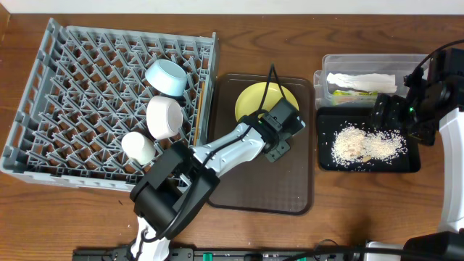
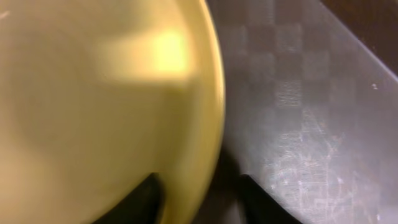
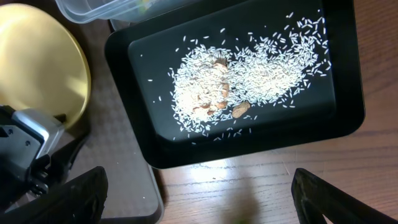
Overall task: Sort waste into correct bins and load items into the dishwasher
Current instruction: 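Grasp the rim of the yellow plate with the left gripper, then lift the yellow plate and stand it upright in the dish rack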
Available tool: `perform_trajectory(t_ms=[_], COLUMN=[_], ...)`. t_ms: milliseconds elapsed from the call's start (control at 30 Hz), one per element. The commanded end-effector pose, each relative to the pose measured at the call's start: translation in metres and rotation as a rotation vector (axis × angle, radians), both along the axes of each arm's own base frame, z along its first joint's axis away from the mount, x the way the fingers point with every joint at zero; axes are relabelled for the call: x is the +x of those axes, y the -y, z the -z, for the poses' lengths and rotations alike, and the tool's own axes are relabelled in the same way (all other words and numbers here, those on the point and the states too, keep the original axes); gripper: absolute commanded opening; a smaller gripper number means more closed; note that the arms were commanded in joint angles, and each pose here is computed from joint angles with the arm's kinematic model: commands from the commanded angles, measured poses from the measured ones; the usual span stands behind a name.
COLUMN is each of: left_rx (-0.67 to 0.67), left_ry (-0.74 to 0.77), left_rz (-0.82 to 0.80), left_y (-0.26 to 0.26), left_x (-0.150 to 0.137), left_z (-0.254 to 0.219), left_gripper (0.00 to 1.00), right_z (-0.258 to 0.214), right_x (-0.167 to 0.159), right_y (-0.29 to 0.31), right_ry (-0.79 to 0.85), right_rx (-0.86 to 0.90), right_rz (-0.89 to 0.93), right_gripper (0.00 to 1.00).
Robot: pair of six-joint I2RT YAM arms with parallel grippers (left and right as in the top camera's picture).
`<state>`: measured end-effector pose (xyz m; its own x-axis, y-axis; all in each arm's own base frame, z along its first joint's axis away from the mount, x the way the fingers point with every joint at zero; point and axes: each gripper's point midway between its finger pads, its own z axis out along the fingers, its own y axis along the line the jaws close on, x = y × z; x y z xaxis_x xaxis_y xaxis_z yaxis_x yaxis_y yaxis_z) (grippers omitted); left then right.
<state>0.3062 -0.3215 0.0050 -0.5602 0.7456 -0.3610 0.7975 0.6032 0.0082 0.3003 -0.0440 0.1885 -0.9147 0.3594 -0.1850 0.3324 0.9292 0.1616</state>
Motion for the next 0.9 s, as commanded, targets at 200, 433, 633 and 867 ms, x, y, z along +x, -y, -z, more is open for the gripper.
perform_trajectory(t_ms=[200,433,633,867], left_rx=[0.029,0.023,-0.029,-0.212], left_ry=[-0.044,-0.014,0.086,0.244], left_rz=[0.034,0.027,0.004,-0.099], left_y=[0.009,0.009,0.01,-0.011], left_x=[-0.028,-0.024,-0.011,0.016], left_z=[0.008,-0.002,-0.046,-0.148], left_gripper=[0.25,0.08,0.07,0.08], right_z=[-0.01,-0.01,-0.01,-0.01], right_x=[0.001,0.001,0.001,0.001], right_y=[0.002,0.002,0.002,0.002], right_ry=[0.032,0.033,0.032,0.033], right_rx=[-0.002,-0.002,-0.002,-0.002], right_rz=[0.011,0.011,0.011,0.011], right_gripper=[0.92,0.92,0.92,0.92])
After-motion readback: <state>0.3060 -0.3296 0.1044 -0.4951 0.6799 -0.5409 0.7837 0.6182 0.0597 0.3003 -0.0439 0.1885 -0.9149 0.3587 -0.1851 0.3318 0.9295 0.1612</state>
